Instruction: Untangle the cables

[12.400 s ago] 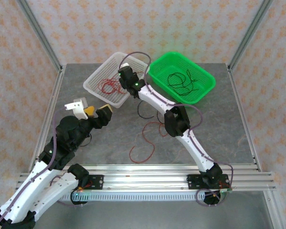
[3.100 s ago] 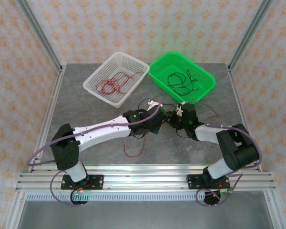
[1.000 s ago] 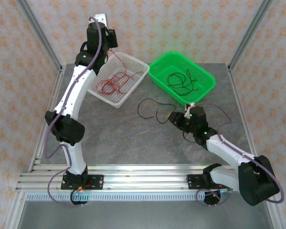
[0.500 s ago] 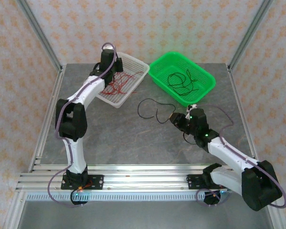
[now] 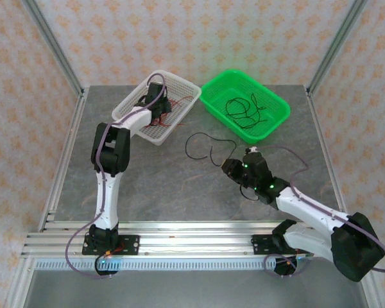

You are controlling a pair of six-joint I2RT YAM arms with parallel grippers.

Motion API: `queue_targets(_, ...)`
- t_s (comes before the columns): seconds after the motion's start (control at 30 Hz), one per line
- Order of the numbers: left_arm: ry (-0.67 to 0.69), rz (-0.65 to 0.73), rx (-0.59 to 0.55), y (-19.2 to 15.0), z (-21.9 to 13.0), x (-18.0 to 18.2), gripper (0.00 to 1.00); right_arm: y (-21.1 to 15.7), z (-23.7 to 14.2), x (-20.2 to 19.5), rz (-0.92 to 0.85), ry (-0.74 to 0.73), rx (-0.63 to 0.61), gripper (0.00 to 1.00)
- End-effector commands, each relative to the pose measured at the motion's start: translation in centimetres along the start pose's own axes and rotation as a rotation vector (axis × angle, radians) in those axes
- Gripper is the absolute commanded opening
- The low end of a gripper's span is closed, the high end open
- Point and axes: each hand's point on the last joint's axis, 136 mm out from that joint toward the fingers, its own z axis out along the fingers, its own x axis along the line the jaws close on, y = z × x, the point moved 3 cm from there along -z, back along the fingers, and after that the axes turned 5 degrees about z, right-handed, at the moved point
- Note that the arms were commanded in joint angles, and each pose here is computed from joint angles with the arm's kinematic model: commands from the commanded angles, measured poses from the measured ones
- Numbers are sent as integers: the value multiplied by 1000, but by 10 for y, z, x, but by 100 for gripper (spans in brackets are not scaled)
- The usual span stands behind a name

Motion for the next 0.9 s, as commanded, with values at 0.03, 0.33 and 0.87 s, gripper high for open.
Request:
queue_targets(0.03, 26, -44, -29, 25, -19, 4, 52, 6, -8, -5, 45, -48, -75, 33)
queue_targets(0.33, 83, -20, -52, 64, -65, 9, 77, 5, -8, -24, 87, -129, -98, 44)
queue_targets(0.87, 88, -29, -121, 78, -168, 20, 79, 32, 3, -10, 82, -214, -203, 75)
